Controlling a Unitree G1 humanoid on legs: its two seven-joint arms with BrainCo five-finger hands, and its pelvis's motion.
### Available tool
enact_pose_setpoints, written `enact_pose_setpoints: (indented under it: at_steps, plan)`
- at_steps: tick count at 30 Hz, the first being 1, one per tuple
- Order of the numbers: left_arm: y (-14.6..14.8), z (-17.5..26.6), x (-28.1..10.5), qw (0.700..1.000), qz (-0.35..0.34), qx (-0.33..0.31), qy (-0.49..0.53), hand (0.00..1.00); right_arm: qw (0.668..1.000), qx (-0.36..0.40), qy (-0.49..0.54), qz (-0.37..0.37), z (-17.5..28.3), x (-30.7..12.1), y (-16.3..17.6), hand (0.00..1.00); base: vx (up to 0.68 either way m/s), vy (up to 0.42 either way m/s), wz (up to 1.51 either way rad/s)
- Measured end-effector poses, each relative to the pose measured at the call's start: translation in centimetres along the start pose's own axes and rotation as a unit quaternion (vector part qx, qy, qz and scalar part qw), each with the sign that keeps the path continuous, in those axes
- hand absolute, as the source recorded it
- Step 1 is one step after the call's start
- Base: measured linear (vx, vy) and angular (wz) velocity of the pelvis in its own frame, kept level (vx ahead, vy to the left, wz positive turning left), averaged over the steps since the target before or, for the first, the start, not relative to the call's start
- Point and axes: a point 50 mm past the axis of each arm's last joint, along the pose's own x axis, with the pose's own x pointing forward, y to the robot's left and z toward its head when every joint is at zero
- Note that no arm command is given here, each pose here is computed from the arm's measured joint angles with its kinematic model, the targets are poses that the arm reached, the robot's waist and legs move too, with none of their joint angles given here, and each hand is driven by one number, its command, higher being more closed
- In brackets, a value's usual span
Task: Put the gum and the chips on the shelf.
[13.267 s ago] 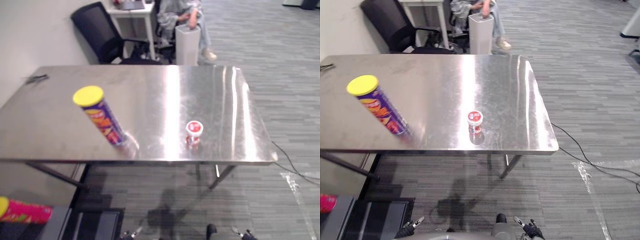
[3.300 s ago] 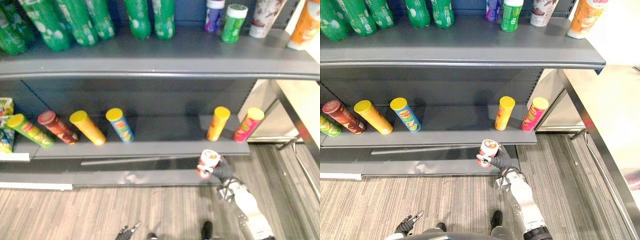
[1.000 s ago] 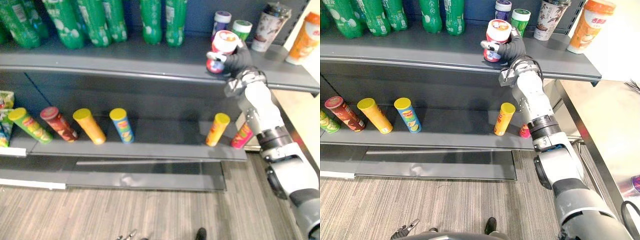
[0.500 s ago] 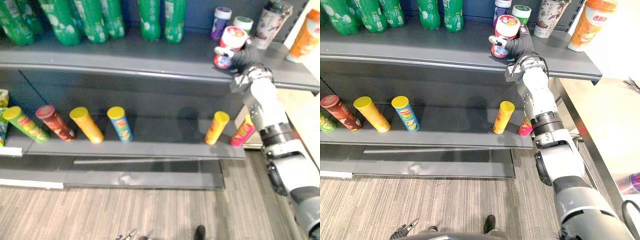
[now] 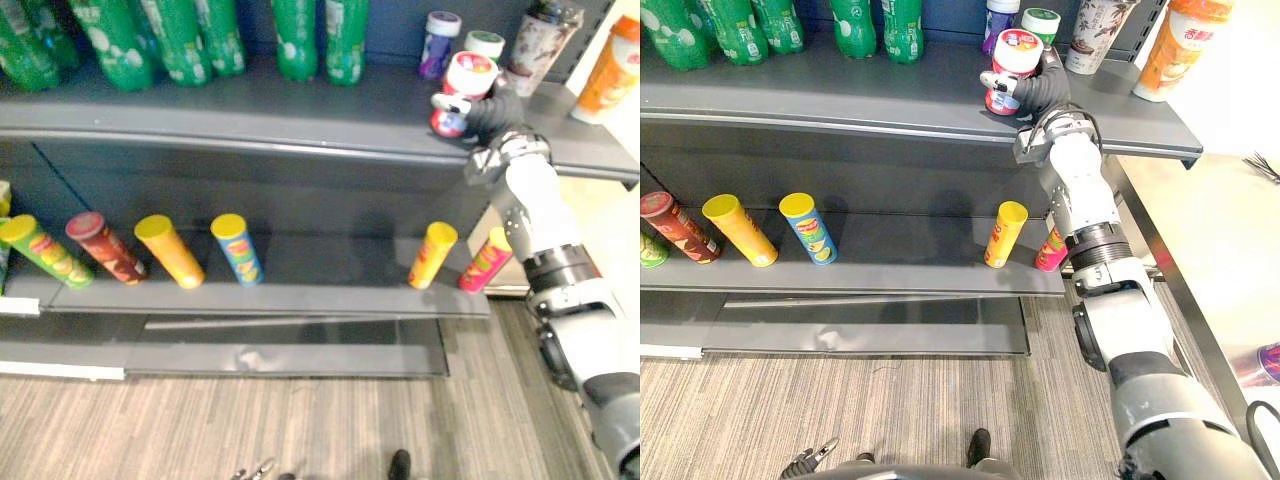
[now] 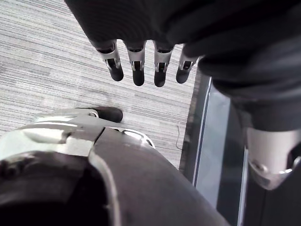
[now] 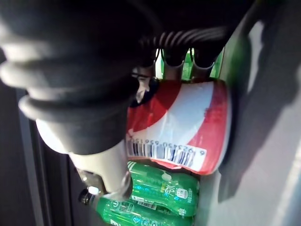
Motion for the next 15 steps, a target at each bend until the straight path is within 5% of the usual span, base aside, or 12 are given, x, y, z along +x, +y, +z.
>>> enact_pose_setpoints:
  at_steps: [7, 8, 15]
  plan:
    - [0.0, 0.0, 0.0, 1.000, 0.000, 0.000, 0.000, 0.00, 1.000, -0.004, 0.001, 0.002, 0.0, -0.1, -0.1, 1.00, 0.00, 0.000, 0.00]
    - [0.0, 0.0, 0.0, 1.000, 0.000, 0.000, 0.000, 0.00, 1.000, -0.007, 0.002, 0.001, -0.1, -0.2, -0.3, 0.00, 0.00, 0.000, 0.00]
    - [-0.1, 0.0, 0.0, 1.000, -0.002, 0.002, 0.000, 0.00, 1.000, -0.017, 0.006, 0.001, -0.2, -0.5, -1.0, 0.00, 0.00, 0.000, 0.00]
